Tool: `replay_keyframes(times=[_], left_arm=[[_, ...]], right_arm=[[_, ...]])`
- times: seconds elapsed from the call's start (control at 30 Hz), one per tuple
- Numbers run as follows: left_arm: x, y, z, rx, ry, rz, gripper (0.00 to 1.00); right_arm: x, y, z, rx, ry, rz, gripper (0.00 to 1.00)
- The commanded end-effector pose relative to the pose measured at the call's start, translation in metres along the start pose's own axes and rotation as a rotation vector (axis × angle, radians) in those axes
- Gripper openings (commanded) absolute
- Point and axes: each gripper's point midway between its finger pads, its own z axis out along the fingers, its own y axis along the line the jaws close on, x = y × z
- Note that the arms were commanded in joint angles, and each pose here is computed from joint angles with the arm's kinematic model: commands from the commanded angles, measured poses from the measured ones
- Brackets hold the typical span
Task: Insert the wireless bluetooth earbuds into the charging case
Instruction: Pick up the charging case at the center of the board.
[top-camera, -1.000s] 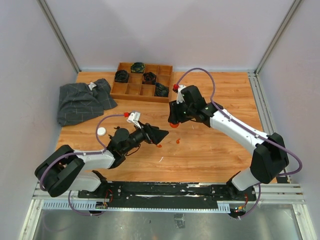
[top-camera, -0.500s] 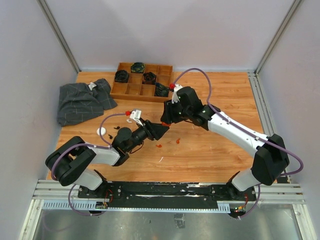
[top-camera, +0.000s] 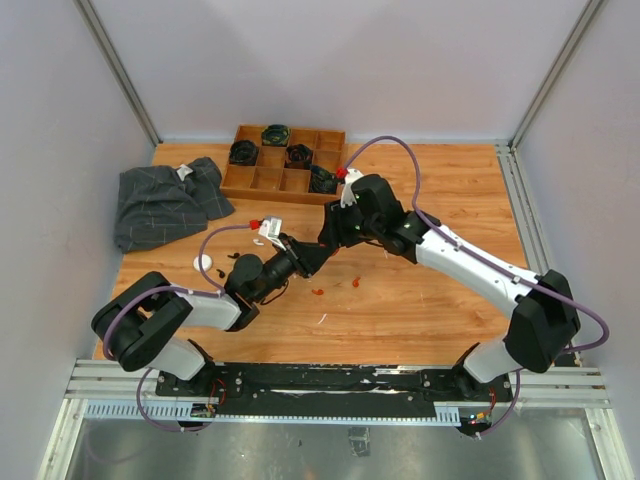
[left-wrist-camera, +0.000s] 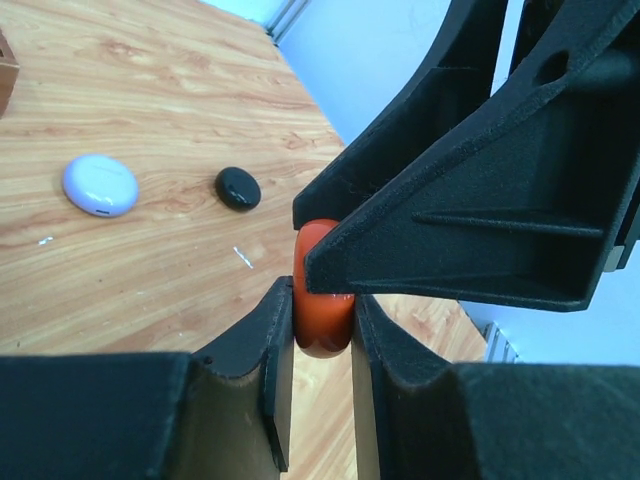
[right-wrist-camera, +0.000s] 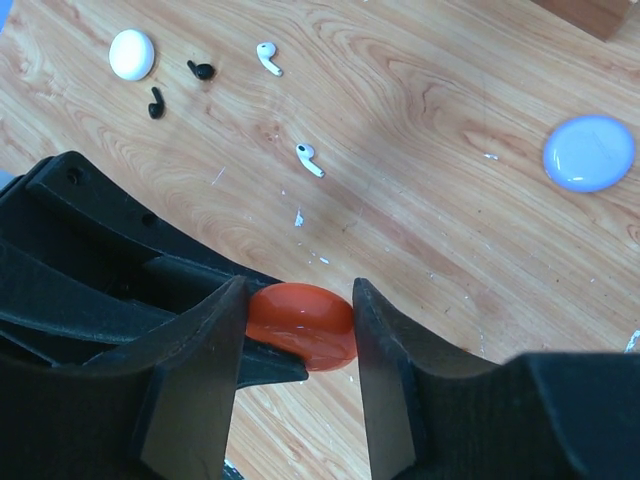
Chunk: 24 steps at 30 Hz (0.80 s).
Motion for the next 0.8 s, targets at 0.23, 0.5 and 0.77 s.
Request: replay_keyframes(times=[0.23, 0.5, 0.77], left_arm=[[-0.017, -0.019, -0.020, 0.118, -0.050, 0.174, 0.00], [-0.026, -0.044, -0.051, 0.375, -0.039, 0.323, 0.00], [-0.029, -0.067, -0.073, 0.557, -0.088, 0.477, 0.00]], right_arm=[[-0.051, 0.037, -0.048, -0.158, -0.162, -0.257, 0.69], [-0.035, 0.042, -0.081, -0.295, -0.141, -0.553, 0.82], [-0.019, 0.053, -0.092, -0.405, -0.142, -0.696, 0.83]])
